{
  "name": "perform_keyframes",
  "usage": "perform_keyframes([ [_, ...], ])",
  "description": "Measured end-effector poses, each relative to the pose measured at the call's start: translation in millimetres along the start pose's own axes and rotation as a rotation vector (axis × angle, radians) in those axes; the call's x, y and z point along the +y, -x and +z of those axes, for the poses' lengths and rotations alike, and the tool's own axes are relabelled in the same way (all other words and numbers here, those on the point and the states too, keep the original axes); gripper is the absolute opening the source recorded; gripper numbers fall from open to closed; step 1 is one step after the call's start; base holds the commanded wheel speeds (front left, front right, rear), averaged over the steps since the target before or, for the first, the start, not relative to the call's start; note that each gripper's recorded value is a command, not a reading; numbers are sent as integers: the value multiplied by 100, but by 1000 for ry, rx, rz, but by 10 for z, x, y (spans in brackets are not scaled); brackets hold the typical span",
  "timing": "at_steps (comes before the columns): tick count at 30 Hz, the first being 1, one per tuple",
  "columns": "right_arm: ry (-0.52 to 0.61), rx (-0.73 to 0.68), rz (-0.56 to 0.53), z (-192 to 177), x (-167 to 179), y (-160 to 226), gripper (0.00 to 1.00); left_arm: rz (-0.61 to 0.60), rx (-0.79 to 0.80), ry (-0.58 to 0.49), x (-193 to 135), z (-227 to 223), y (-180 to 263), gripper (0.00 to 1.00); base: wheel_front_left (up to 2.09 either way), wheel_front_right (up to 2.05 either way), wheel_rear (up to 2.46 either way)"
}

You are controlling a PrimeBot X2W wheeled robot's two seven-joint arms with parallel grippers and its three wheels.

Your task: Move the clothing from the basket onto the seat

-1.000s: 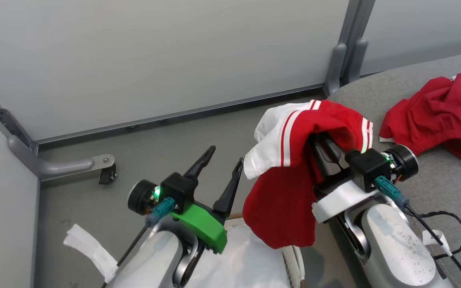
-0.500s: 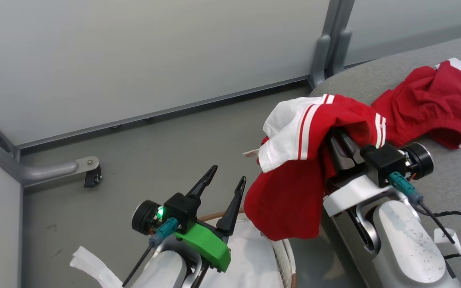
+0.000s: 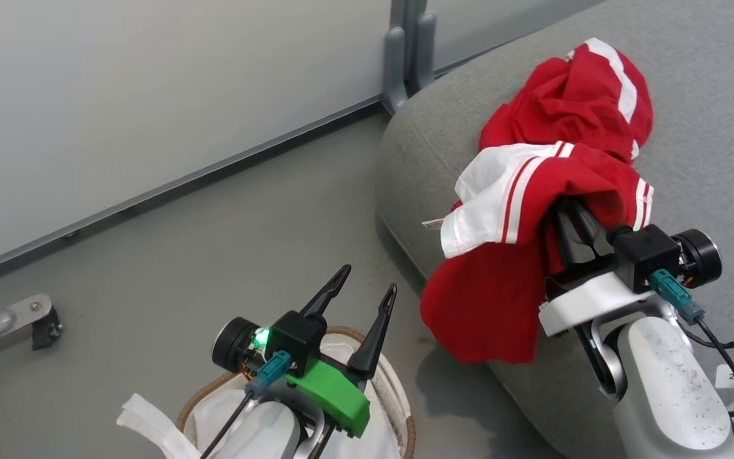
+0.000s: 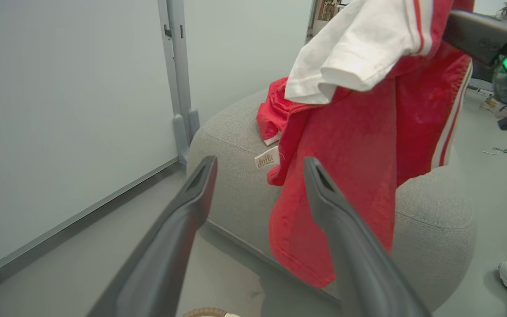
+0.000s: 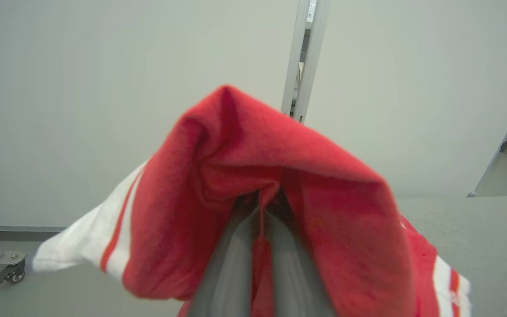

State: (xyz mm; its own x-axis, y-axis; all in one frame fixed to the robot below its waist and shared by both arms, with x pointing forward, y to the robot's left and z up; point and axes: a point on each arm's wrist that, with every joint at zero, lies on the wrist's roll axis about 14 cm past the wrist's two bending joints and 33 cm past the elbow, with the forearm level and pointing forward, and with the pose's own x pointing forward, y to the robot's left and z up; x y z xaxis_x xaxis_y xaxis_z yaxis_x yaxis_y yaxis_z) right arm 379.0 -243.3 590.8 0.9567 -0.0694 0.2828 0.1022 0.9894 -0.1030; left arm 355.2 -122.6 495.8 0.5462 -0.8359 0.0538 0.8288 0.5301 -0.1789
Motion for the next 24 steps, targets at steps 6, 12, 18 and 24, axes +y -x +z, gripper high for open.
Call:
perform_keyframes([
  [6, 40, 35, -119, -42, -419, 197, 0, -108, 24, 25, -256, -128, -202, 100, 0, 0, 0],
  [12, 92, 39, -187, -15, -686, 190, 0, -156, 42, 51, -333, -260, -318, 100, 0, 0, 0],
  [18, 214, -31, -177, 232, -767, -174, 0, -153, 42, 67, -206, -339, -394, 100, 0, 0, 0],
  [24, 338, -160, -198, 659, -930, -714, 0, -126, 43, 60, 59, -431, -437, 100, 0, 0, 0],
])
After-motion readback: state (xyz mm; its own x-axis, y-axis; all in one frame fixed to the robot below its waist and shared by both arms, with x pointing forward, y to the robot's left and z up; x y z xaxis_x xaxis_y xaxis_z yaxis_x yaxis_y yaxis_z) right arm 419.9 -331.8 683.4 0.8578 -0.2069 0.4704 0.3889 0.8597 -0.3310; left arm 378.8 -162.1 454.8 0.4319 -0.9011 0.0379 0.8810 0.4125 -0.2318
